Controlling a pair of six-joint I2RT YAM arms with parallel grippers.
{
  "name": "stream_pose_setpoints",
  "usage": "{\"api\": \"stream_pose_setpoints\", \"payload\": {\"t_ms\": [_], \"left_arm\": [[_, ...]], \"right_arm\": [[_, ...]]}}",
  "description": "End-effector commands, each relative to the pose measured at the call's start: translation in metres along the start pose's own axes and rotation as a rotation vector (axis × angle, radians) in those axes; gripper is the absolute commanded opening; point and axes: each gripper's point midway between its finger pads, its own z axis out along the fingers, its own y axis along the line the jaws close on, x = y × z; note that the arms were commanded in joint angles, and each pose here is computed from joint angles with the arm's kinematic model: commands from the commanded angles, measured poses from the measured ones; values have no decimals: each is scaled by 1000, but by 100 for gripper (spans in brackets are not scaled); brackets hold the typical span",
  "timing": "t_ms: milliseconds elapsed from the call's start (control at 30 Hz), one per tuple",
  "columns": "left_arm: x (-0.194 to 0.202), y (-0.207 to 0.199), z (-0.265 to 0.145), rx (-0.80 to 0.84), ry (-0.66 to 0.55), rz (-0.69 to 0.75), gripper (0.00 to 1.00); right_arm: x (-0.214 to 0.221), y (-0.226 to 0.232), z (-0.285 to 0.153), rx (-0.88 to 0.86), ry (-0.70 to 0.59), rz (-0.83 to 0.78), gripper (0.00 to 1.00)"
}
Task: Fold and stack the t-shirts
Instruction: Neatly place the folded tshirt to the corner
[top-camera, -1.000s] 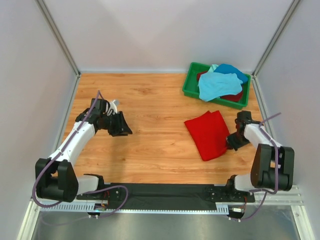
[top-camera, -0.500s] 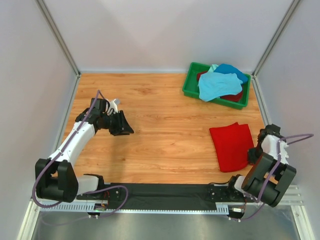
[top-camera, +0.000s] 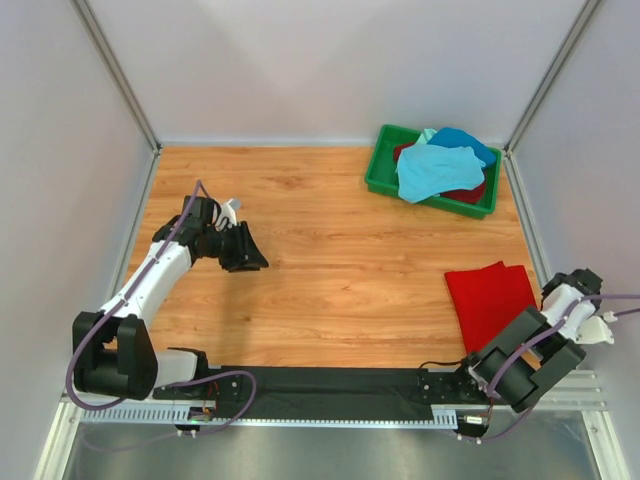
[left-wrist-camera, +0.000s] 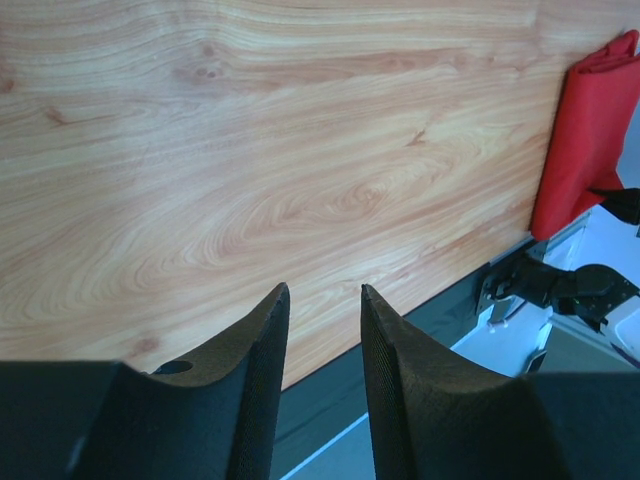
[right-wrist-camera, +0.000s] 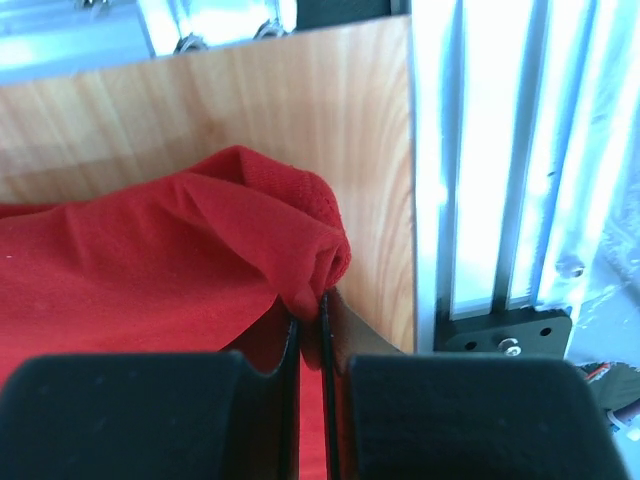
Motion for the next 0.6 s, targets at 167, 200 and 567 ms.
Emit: {"api": "stream_pose_setpoints", "payload": {"t_ms": [167,200,567], "left_arm": [[-9,-11,-2,45,-15,21,42],[-9,-11,-2,45,-15,21,42],[-3,-18,-5,90,-18,21,41]], "right_arm": [[-25,-11,3,17,-109,86,0],[-26,-11,2,12,-112,87,0],[-37,-37,-50,129,-99,94,57]]}}
